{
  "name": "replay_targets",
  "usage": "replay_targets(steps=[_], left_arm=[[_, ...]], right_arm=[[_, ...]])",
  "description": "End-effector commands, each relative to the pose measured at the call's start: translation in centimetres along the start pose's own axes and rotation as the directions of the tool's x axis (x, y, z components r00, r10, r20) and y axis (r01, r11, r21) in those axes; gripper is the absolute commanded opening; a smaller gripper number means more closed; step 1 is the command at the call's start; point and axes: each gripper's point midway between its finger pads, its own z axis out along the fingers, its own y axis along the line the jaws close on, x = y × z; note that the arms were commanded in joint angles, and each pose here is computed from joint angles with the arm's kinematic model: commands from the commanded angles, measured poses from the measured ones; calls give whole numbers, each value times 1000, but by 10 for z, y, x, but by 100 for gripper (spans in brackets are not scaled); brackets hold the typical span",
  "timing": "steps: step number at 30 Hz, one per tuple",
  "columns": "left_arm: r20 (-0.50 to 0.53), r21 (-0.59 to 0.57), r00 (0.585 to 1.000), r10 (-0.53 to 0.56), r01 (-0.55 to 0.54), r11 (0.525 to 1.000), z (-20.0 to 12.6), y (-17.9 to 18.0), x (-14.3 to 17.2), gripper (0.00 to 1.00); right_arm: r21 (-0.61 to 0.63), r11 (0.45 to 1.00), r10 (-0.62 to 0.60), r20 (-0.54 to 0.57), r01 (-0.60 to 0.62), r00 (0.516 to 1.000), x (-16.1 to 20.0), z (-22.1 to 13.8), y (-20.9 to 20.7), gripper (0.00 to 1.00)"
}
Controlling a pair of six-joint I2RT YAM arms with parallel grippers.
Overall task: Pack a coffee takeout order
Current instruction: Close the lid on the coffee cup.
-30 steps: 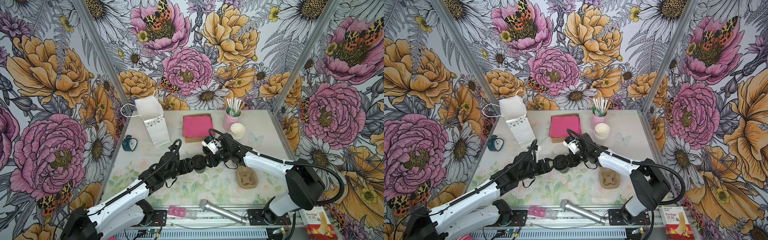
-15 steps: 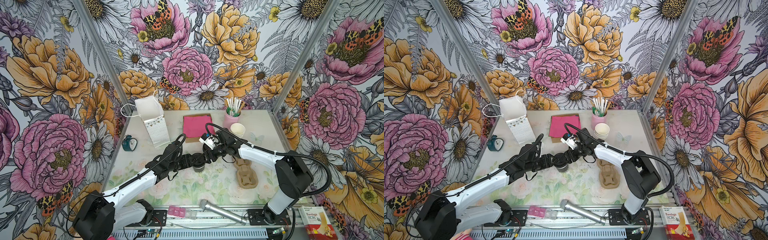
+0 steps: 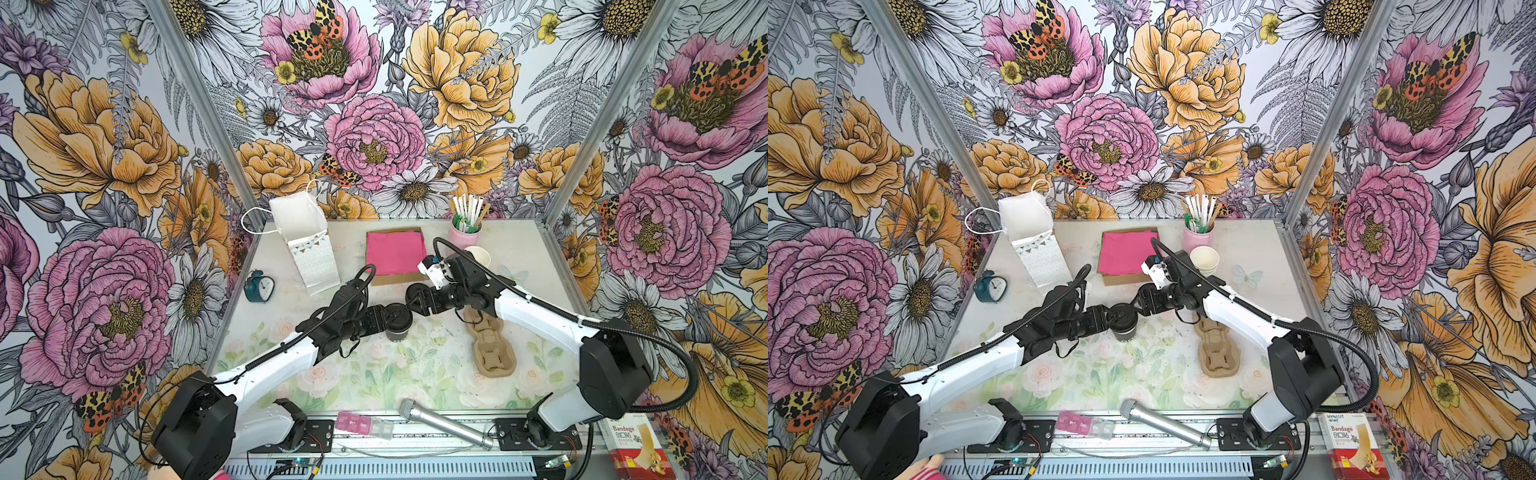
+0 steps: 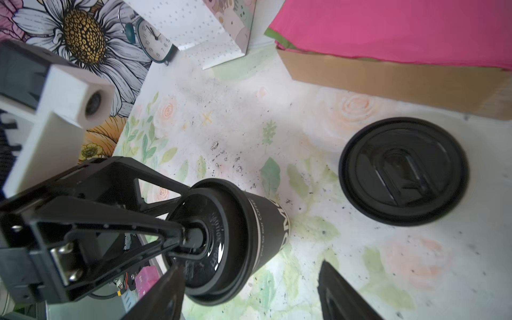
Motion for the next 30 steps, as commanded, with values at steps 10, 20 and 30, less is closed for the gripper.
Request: replay_targets(steps=[10,20,30], left_arm=[[-41,-107,999,-18,13,994,13,28,19,60],[-65,-113,998,-19,12,994,23,30,25,59],[-58,-129,998,-29,22,991,25,37,27,59]], right_arm=[[-1,929,359,256,-371,898,6,-17,24,74],[-129,826,560,312,-549,768,21,1,27,69],[-139,792,608,267,-594,748,36,20,32,64]])
